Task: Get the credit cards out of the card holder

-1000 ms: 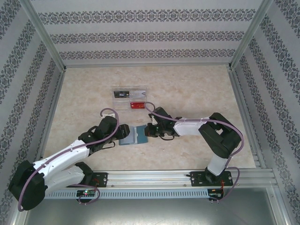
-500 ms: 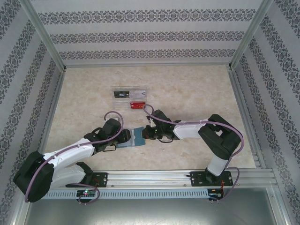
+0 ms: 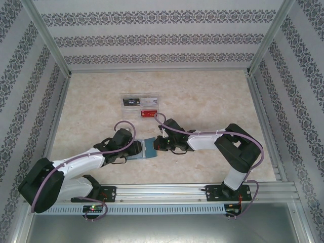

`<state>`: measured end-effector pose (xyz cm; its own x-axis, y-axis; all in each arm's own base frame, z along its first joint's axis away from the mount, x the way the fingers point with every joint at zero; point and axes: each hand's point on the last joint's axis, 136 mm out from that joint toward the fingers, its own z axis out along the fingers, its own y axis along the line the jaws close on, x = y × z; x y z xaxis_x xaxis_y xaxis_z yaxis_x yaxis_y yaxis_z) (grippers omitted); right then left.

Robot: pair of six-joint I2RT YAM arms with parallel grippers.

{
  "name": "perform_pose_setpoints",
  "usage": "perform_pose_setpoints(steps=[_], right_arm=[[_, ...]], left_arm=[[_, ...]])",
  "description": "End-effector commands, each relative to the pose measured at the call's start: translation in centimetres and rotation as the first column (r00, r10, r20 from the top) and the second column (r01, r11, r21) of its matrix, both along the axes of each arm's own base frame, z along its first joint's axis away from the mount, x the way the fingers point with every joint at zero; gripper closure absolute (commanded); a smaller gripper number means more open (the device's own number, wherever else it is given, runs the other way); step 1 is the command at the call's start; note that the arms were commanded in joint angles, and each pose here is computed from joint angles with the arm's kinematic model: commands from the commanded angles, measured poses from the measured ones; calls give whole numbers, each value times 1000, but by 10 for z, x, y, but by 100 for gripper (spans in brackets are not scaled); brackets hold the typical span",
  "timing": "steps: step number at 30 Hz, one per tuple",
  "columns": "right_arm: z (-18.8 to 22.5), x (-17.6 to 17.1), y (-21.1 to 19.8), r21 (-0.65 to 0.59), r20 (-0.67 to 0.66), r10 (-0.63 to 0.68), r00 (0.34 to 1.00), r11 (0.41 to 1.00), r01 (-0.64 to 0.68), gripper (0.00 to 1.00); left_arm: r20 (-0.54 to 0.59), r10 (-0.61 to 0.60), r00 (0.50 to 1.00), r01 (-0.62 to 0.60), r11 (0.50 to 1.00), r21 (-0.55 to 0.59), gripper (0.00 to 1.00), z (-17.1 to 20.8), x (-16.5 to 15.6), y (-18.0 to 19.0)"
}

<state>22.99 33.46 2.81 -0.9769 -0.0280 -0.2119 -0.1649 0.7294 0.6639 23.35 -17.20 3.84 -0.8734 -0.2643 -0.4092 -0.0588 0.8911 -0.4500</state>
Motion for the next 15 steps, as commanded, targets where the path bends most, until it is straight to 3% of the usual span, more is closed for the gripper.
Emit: perform_pose_setpoints(steps=[1,6,15], right_arm=[[-4,-9,5,-14,-17,15,1000,1000,-15,100],[-3,-7,12,-2,-15,11,1000,1000,-11,100],[0,-7,12,-2,1,13,1000,1000,-13,100]], left_arm=[[-36,-19,999,16,998,-65,46,-5,-5,-10],[22,-59,998,61,984,-166,42,15,-2,-28],[42,-114,993,121,970,-209,42,22,1,-51]])
